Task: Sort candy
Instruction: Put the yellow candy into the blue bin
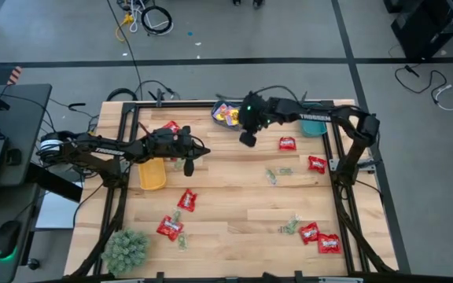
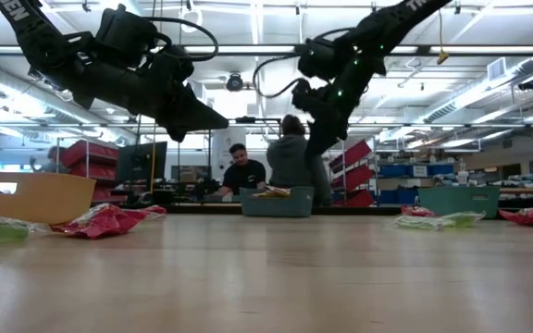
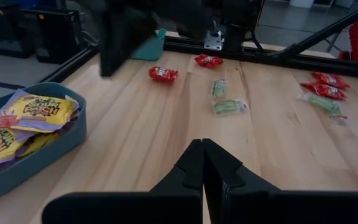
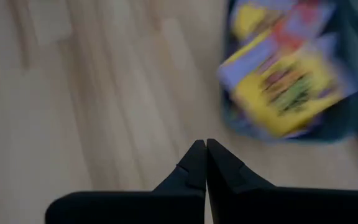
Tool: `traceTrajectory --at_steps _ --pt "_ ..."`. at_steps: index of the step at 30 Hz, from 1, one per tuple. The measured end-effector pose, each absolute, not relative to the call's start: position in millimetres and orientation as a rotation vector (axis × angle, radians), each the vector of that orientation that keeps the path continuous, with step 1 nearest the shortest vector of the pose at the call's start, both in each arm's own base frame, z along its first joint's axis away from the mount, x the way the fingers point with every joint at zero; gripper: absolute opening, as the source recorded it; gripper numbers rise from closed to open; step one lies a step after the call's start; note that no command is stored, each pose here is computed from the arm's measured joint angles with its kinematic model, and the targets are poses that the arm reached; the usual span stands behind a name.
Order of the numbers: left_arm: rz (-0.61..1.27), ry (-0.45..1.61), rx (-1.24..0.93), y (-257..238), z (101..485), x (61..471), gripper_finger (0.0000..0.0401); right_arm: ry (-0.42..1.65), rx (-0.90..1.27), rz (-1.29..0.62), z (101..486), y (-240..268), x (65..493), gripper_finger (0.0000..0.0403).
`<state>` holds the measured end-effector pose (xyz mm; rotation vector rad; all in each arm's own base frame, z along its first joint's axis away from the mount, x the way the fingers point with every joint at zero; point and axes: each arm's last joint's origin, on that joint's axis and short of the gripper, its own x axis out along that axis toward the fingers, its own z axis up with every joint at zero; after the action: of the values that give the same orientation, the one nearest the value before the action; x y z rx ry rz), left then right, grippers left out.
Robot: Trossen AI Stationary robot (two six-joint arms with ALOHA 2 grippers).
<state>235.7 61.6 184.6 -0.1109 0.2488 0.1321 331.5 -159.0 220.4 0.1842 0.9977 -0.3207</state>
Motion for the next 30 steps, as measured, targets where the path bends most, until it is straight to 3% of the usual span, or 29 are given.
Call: traceTrajectory --at_steps 9,23,30 --pt "0.114 0.246 -0.112 59 185 237 0.0000 1.041 0.232 -0.347 192 -157 329 0.0000" --pt "0.149 0.228 -0.100 60 186 237 0.0000 0.851 0.305 -0.413 194 -176 332 0.0000" --pt "0.197 0.240 -0.092 61 185 237 0.0000 0.886 0.322 -0.431 173 -174 341 0.0000"
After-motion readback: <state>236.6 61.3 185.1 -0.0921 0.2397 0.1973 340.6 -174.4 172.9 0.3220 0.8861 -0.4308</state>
